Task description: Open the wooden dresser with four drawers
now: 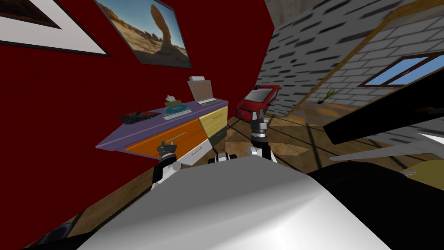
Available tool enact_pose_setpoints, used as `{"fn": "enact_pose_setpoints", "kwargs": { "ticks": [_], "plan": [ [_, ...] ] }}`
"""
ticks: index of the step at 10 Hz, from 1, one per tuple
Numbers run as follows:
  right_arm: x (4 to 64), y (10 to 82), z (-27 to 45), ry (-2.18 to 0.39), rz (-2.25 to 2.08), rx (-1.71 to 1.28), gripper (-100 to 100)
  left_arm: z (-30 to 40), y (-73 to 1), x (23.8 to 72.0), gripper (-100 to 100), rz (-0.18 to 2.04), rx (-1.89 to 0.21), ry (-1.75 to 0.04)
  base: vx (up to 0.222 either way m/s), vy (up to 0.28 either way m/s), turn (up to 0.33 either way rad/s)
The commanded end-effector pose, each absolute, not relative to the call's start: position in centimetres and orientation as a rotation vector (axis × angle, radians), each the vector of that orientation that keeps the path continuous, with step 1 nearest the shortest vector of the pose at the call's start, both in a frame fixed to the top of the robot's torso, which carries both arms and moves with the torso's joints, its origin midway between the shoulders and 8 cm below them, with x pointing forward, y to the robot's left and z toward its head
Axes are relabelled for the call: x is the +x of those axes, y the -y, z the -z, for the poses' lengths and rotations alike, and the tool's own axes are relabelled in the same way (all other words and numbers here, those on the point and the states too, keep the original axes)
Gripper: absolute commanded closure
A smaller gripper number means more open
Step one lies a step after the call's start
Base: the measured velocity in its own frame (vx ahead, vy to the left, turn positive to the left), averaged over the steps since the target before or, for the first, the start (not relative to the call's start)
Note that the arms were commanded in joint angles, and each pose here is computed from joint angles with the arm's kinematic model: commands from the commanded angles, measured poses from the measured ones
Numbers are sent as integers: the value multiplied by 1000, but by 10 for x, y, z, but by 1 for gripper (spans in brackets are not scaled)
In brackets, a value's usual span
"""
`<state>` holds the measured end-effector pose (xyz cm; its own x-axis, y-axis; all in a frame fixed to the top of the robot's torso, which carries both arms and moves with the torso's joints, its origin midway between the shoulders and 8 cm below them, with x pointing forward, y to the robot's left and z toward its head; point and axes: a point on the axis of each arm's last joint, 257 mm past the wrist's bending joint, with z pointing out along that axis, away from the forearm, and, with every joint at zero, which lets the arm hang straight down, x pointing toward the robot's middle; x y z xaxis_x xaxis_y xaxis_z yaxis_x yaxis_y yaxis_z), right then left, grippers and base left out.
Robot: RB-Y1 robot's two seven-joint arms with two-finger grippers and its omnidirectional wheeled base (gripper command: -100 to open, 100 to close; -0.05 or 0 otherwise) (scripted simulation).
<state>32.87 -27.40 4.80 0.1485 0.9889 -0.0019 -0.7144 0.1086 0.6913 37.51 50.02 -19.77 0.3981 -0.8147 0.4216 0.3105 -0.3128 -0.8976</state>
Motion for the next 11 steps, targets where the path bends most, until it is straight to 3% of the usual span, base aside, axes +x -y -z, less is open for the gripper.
{"fn": "enact_pose_setpoints", "kwargs": {
  "ticks": [1,10,11],
  "plan": [
    [329,274,-48,-542,-1347,627,0,194,-499,372,100,1210,-1485,-477,-123,-97,13],
    [329,274,-48,-542,-1347,627,0,191,-496,362,100,1207,-1487,-490,-135,-101,12],
    [329,274,-48,-542,-1347,627,0,184,-500,354,-100,1205,-1495,-491,3,-23,28]
  ]
}}
